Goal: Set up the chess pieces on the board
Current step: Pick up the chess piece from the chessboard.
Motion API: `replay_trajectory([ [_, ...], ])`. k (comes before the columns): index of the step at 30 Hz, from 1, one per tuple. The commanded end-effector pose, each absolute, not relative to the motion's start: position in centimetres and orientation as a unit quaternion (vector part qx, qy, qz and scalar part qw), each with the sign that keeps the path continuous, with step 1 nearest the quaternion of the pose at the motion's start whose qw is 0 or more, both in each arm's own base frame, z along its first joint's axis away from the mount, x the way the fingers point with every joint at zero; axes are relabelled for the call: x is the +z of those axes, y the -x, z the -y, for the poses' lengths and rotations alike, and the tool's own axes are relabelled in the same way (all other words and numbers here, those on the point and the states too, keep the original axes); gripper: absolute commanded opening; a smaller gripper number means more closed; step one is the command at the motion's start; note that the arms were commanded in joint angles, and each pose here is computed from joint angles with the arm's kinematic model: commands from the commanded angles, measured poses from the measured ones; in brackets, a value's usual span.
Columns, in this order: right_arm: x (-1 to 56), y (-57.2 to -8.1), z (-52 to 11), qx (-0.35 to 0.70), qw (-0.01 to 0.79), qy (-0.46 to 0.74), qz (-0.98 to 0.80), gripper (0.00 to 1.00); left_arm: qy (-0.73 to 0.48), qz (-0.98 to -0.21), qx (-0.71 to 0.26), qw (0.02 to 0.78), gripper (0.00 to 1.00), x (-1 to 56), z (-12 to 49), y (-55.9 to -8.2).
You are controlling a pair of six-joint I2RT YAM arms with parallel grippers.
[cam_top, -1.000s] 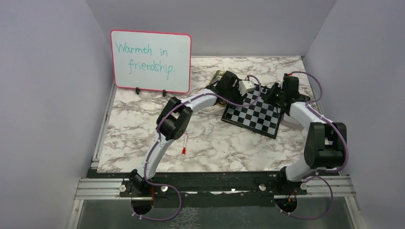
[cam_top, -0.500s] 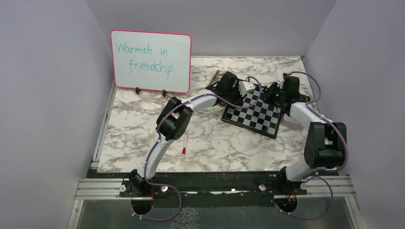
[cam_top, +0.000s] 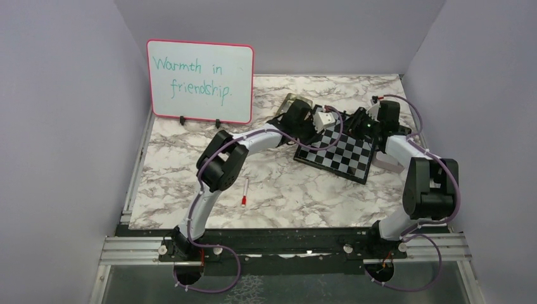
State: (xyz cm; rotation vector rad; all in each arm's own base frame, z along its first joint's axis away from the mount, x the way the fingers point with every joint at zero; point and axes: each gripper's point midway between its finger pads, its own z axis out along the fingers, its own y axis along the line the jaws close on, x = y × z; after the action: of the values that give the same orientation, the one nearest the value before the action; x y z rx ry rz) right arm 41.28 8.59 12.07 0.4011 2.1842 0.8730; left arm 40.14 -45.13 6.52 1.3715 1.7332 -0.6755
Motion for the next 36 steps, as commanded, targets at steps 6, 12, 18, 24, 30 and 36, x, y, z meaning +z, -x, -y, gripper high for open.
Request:
replay_trajectory([
  [6,13.3,-40.1,-11.4,0.459,0.313,-0.092,-0.827,0.35,-0.531,-0.63,-0.265,0.501,0.04,15.2,45.4,-40.5],
  [12,13.5,-39.7,-12.4,0.498,0.294,-0.081,-0.812,0.33,-0.536,-0.618,-0.269,0.508,0.04,16.3,45.5,-39.7],
  [18,14.2,-39.4,-13.0,0.529,0.286,-0.084,-0.795,0.39,-0.542,-0.614,-0.27,0.506,0.03,16.3,45.7,-39.1],
  [24,13.6,-39.4,-12.9,0.527,0.278,-0.098,-0.797,0.38,-0.545,-0.612,-0.27,0.506,0.03,16.4,45.9,-38.6],
  [30,12.8,-39.4,-12.9,0.524,0.263,-0.105,-0.803,0.37,-0.549,-0.607,-0.269,0.508,0.03,16.7,46.0,-38.1],
  [36,12.7,-39.4,-13.0,0.527,0.259,-0.103,-0.803,0.37,-0.55,-0.602,-0.272,0.511,0.03,17.2,46.4,-37.8],
])
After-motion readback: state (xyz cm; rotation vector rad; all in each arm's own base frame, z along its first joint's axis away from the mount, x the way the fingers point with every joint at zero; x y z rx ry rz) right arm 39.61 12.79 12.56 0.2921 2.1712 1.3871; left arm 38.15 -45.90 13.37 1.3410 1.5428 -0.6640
